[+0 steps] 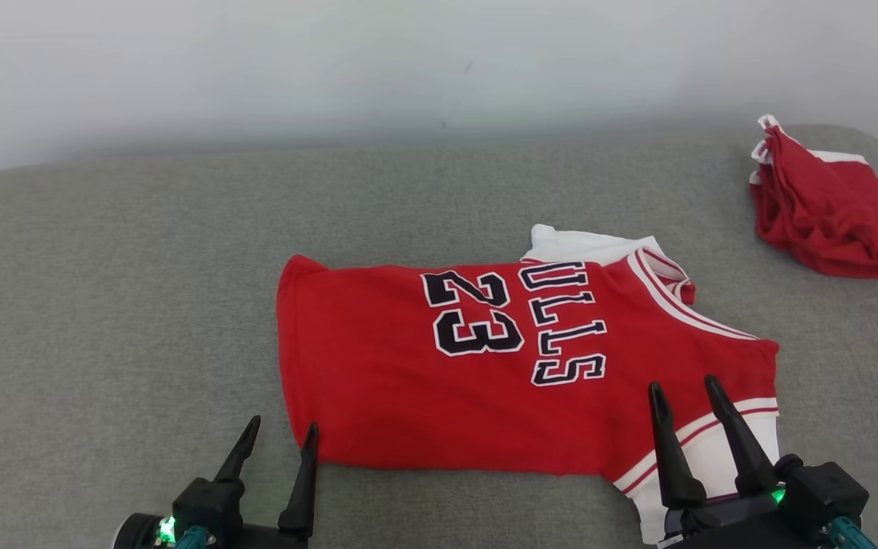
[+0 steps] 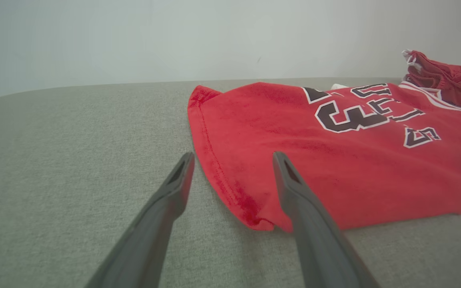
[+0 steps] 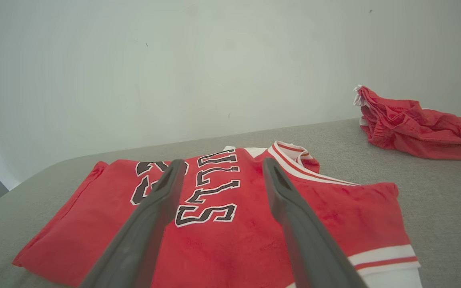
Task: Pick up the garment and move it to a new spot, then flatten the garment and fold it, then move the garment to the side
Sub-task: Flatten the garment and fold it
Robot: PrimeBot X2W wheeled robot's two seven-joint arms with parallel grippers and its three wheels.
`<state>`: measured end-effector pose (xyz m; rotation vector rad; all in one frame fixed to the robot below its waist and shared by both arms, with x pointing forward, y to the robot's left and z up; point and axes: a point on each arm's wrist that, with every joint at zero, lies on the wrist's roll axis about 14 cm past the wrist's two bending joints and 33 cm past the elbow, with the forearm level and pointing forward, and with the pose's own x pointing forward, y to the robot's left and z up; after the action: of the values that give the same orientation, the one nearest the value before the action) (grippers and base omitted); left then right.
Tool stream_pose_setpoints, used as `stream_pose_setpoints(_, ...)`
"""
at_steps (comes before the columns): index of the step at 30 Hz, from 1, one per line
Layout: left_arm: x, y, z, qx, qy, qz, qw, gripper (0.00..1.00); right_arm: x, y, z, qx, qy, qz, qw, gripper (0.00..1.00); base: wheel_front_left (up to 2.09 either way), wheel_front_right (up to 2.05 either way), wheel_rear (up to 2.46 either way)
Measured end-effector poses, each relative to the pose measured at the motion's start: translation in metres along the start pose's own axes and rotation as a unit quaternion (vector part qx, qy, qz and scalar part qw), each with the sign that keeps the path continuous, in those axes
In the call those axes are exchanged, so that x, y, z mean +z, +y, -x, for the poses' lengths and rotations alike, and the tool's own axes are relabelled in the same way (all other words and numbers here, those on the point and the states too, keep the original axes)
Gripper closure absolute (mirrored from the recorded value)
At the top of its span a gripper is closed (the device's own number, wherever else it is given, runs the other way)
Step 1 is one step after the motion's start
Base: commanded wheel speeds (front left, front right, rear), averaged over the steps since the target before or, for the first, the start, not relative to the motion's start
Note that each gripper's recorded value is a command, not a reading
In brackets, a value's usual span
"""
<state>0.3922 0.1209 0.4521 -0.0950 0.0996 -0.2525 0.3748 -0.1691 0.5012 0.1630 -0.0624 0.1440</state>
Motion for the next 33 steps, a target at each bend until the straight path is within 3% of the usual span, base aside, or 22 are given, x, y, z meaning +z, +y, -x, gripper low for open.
stream_pose_setpoints(12, -0.054, -0.013, -0.011, -0.023, 0.090, 0.019, 0.996, 0.00, -0.007, -0.012, 0.003, -0.024, 0.010, -0.003, 1.000, 0.00, 0.00, 0.00, 0.00)
stream_pose_setpoints(13, -0.055, -0.012, -0.011, -0.022, 0.092, 0.023, 0.995, 0.05, -0.006, -0.012, 0.003, -0.024, 0.009, -0.003, 1.000, 0.00, 0.00, 0.00, 0.00)
stream_pose_setpoints(14, -0.056, -0.013, -0.012, -0.022, 0.094, 0.027, 0.995, 0.53, -0.005, -0.012, 0.003, -0.024, 0.008, -0.003, 1.000, 0.00, 0.00, 0.00, 0.00)
stream_pose_setpoints(15, -0.054, -0.014, -0.012, -0.023, 0.092, 0.029, 0.995, 0.69, -0.004, -0.012, 0.003, -0.023, 0.006, -0.003, 1.000, 0.00, 0.00, 0.00, 0.00)
stream_pose_setpoints(16, -0.052, -0.015, -0.014, -0.024, 0.088, 0.030, 0.995, 1.00, -0.004, -0.012, 0.003, -0.023, 0.005, -0.003, 1.000, 0.00, 0.00, 0.00, 0.00)
stream_pose_setpoints(24, -0.002, -0.022, -0.013, -0.035, 0.006, 0.032, 0.999, 1.00, -0.003, -0.004, 0.006, -0.012, 0.004, -0.004, 1.000, 0.00, 0.00, 0.00, 0.00)
stream_pose_setpoints(33, 0.029, -0.030, 0.031, -0.073, -0.043, -0.016, 0.996, 1.00, -0.007, 0.014, 0.002, 0.013, 0.009, -0.015, 1.000, 0.00, 0.00, 0.00, 0.00)
